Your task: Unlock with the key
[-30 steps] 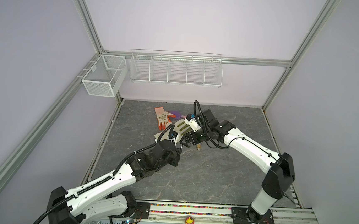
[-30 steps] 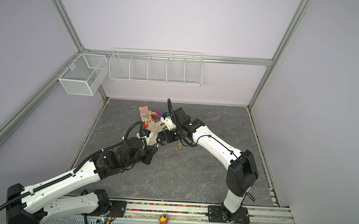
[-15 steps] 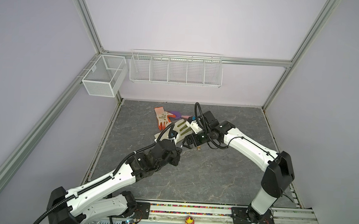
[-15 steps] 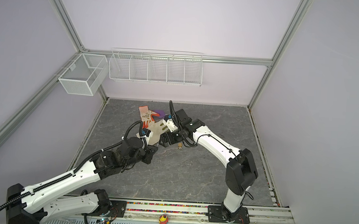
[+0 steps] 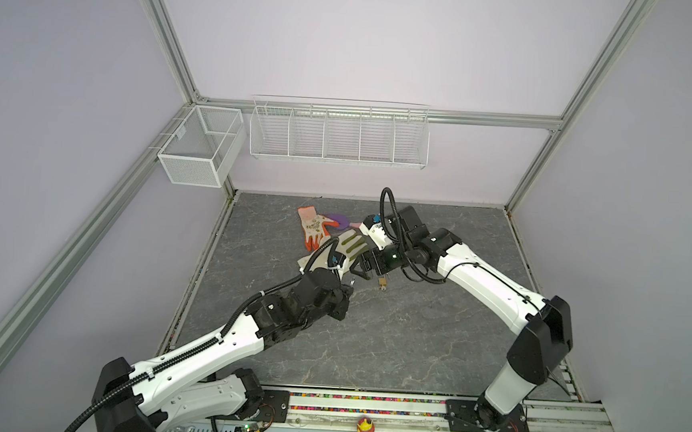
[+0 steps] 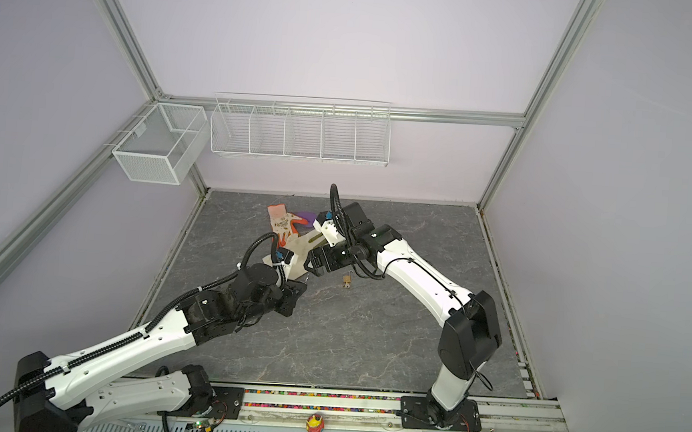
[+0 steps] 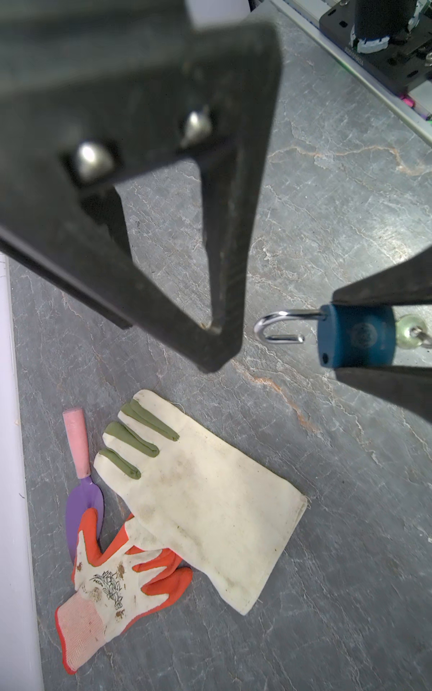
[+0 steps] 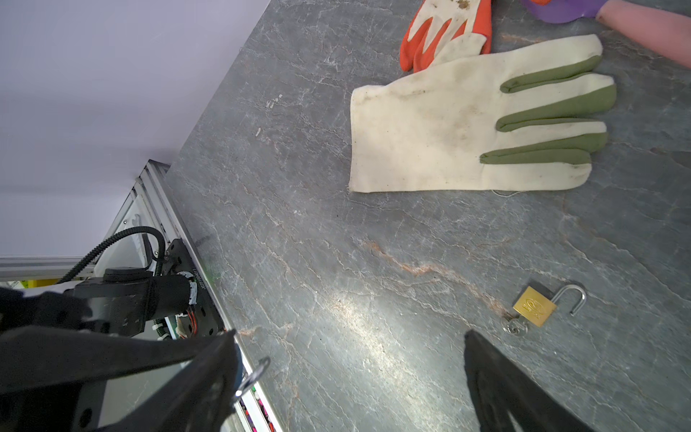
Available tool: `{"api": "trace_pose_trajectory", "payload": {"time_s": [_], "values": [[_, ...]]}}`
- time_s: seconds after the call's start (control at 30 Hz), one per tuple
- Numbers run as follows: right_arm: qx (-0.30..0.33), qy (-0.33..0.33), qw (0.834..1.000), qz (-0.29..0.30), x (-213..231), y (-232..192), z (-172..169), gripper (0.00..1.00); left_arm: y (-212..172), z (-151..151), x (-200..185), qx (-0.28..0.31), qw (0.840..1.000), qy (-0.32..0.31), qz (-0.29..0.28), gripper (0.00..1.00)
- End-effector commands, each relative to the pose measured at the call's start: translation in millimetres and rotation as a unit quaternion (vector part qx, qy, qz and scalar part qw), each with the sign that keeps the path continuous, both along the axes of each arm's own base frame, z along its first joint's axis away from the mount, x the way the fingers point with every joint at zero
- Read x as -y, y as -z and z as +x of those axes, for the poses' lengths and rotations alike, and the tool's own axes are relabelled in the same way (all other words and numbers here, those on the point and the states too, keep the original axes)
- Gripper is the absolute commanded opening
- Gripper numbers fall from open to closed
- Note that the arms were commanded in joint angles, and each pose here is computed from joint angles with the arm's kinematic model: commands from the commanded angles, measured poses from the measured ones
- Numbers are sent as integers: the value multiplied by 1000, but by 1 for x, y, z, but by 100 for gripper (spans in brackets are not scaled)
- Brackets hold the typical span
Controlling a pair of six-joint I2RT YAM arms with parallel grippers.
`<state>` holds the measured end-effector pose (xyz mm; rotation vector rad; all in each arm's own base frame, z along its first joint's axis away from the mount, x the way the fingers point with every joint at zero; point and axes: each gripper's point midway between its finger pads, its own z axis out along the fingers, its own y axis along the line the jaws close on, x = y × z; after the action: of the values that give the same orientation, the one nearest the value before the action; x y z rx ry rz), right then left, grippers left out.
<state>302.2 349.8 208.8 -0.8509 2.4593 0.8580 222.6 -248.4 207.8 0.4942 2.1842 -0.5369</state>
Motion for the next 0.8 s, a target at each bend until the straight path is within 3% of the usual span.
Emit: {"api": "trace_pose_trajectory", "payload": {"time_s": [0.0, 0.53, 0.77], "values": [[-16, -17, 1000, -19, 0, 11, -6, 95, -9, 2, 1, 15, 1000, 3, -3, 0], [-52, -30, 997, -44, 16, 30, -20, 95, -4, 3, -2, 14, 1000, -7, -1, 0], [-56, -25, 998, -22, 23, 24, -26, 95, -1, 3, 0, 9, 1000, -8, -5, 0]]}}
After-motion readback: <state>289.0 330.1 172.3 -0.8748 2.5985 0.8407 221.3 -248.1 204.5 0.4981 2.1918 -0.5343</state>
